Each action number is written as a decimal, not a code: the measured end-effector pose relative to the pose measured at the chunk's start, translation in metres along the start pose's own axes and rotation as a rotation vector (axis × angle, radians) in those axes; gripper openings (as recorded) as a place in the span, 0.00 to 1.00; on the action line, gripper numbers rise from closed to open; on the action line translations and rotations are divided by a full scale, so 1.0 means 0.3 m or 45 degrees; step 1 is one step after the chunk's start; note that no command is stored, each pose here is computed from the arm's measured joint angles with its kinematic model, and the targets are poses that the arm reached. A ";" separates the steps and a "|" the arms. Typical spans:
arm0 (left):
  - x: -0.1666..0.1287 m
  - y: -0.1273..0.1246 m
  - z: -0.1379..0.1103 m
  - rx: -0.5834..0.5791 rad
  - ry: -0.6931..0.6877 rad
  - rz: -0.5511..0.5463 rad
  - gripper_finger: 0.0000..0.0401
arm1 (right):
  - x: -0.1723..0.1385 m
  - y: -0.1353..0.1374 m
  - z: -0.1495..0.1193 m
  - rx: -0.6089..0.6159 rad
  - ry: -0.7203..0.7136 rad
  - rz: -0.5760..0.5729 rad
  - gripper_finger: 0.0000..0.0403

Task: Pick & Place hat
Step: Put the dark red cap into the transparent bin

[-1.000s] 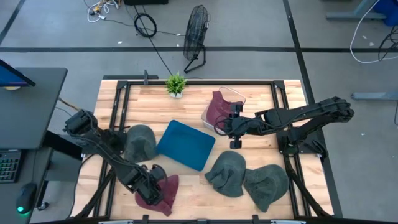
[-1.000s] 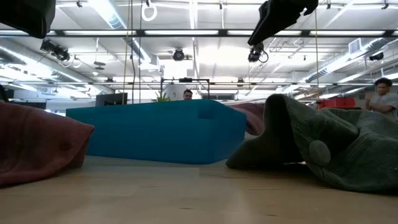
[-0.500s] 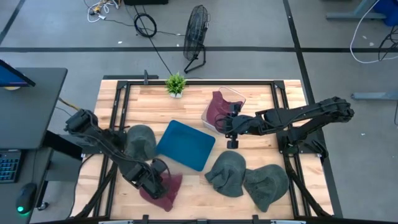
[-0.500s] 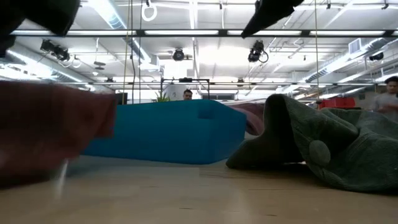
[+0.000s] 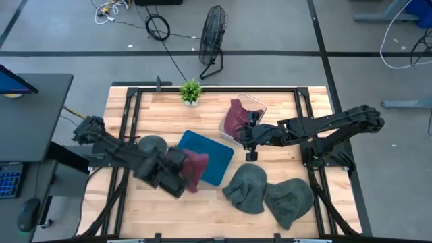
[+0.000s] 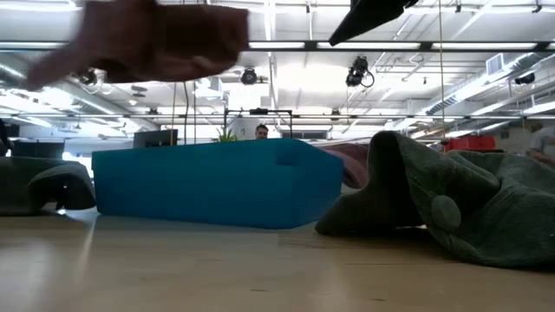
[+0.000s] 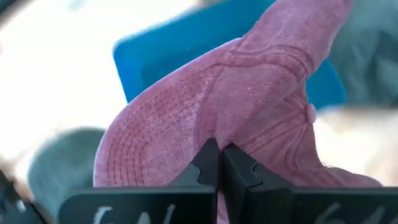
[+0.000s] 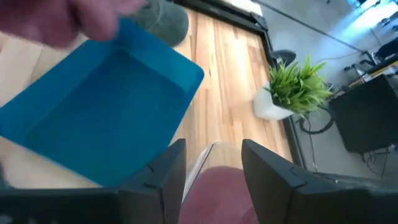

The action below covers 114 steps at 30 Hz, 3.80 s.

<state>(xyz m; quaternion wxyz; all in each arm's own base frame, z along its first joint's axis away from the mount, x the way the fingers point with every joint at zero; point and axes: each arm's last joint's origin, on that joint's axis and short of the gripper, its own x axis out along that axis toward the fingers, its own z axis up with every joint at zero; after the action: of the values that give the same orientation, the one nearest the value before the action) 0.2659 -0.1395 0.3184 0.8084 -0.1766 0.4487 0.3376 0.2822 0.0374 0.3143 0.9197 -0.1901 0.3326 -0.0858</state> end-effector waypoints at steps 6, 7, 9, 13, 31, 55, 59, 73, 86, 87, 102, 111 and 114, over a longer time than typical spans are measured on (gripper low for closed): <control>0.083 0.043 0.156 -0.135 -0.203 0.095 0.03 | -0.002 0.005 0.031 0.063 -0.135 0.121 0.40; 0.096 0.052 0.181 -0.176 -0.230 0.105 0.03 | -0.002 0.004 0.035 0.086 -0.153 0.127 0.40; 0.118 0.070 0.224 -0.247 -0.279 0.129 0.04 | -0.003 0.004 0.041 0.136 -0.174 0.130 0.40; 0.152 0.094 0.301 -0.336 -0.382 0.140 0.04 | -0.004 0.001 0.050 0.161 -0.207 0.123 0.40; 0.176 0.090 0.466 -0.399 -0.624 -0.061 0.05 | 0.185 0.040 0.038 -0.136 -0.045 -0.272 0.40; 0.175 0.088 0.469 -0.274 -0.635 -0.038 0.05 | 0.232 0.048 0.013 -0.221 0.095 -0.462 0.01; 0.177 0.091 0.472 -0.267 -0.631 -0.035 0.05 | 0.217 0.044 0.003 -0.232 0.130 -0.452 0.01; 0.208 0.141 0.519 -0.275 -0.600 -0.028 0.37 | 0.153 0.014 -0.015 -0.235 0.202 -0.467 0.00; 0.180 0.110 0.489 0.248 -0.607 0.059 0.40 | -0.034 -0.122 -0.046 -0.137 0.287 -0.787 0.00; 0.175 0.108 0.485 0.276 -0.605 0.060 0.40 | -0.046 -0.136 -0.052 -0.134 0.293 -0.778 0.00; 0.151 0.094 0.457 0.374 -0.594 0.054 0.39 | 0.080 -0.150 -0.204 -0.009 0.513 -0.513 0.00; 0.151 0.095 0.457 0.376 -0.592 0.055 0.39 | 0.212 -0.092 -0.326 -0.095 0.626 -0.479 0.00; 0.151 0.094 0.457 0.375 -0.592 0.055 0.39 | 0.236 -0.096 -0.337 -0.097 0.640 -0.481 0.02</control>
<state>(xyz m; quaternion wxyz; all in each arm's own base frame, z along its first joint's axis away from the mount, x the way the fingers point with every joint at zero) 0.3457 -0.0212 0.3540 0.8993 0.0346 0.2989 0.3173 0.2702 -0.0387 0.2135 0.7687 -0.2556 0.5114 -0.2868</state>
